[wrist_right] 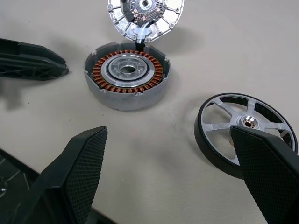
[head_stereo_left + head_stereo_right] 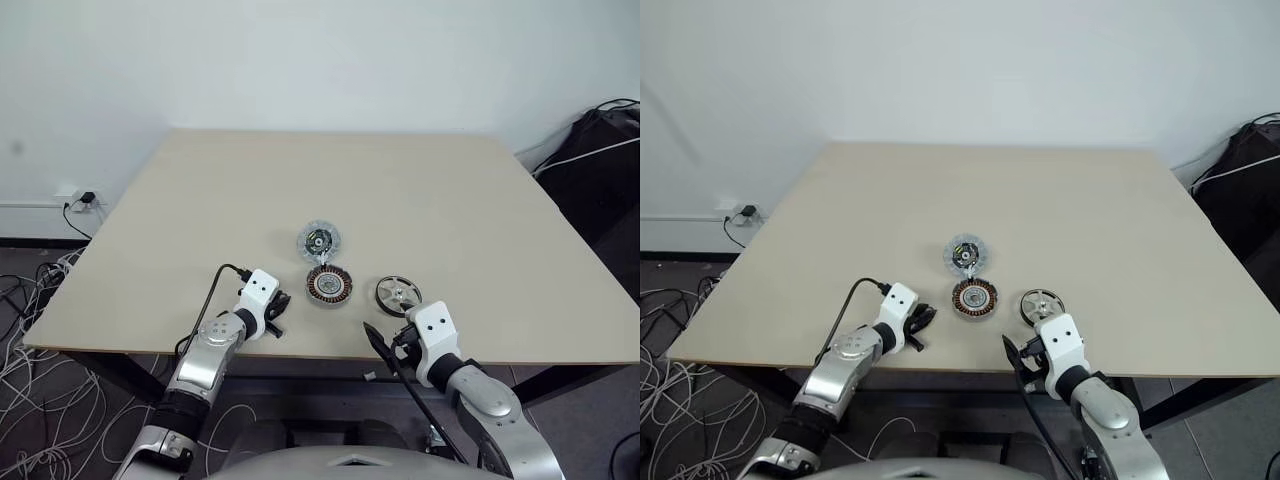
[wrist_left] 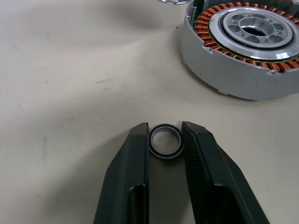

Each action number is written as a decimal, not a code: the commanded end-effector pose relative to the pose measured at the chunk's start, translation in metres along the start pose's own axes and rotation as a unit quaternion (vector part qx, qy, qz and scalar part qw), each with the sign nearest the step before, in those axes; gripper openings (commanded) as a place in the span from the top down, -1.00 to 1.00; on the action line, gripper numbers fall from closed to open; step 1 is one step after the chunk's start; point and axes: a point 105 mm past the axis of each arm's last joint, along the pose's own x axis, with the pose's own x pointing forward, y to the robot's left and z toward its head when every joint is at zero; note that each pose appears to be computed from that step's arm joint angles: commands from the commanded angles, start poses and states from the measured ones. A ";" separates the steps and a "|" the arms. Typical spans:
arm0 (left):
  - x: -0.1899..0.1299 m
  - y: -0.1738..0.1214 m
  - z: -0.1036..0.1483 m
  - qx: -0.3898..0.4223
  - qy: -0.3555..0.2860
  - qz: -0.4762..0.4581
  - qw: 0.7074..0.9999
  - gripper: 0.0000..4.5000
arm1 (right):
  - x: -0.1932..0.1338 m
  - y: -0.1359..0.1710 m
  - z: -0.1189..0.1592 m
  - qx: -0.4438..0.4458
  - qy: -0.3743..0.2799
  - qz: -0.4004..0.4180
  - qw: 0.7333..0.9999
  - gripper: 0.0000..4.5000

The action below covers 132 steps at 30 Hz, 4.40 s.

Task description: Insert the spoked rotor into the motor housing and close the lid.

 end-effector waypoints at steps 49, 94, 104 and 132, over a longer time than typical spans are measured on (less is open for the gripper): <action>0.053 -0.046 0.076 0.027 -0.079 -0.089 0.993 -0.03 | 0.001 0.000 0.016 -0.002 -0.039 -0.016 0.999 -1.00; -0.077 -0.005 0.026 -0.068 -0.230 0.122 0.963 1.00 | 0.089 0.038 0.060 -0.074 -0.024 0.062 0.995 -0.92; -0.081 -0.013 0.028 -0.062 -0.239 0.110 0.963 1.00 | 0.116 0.048 0.054 -0.099 0.004 0.082 0.992 0.44; -0.081 -0.022 0.021 -0.009 -0.214 0.062 0.975 1.00 | 0.131 0.038 0.045 -0.108 0.022 0.066 0.992 0.99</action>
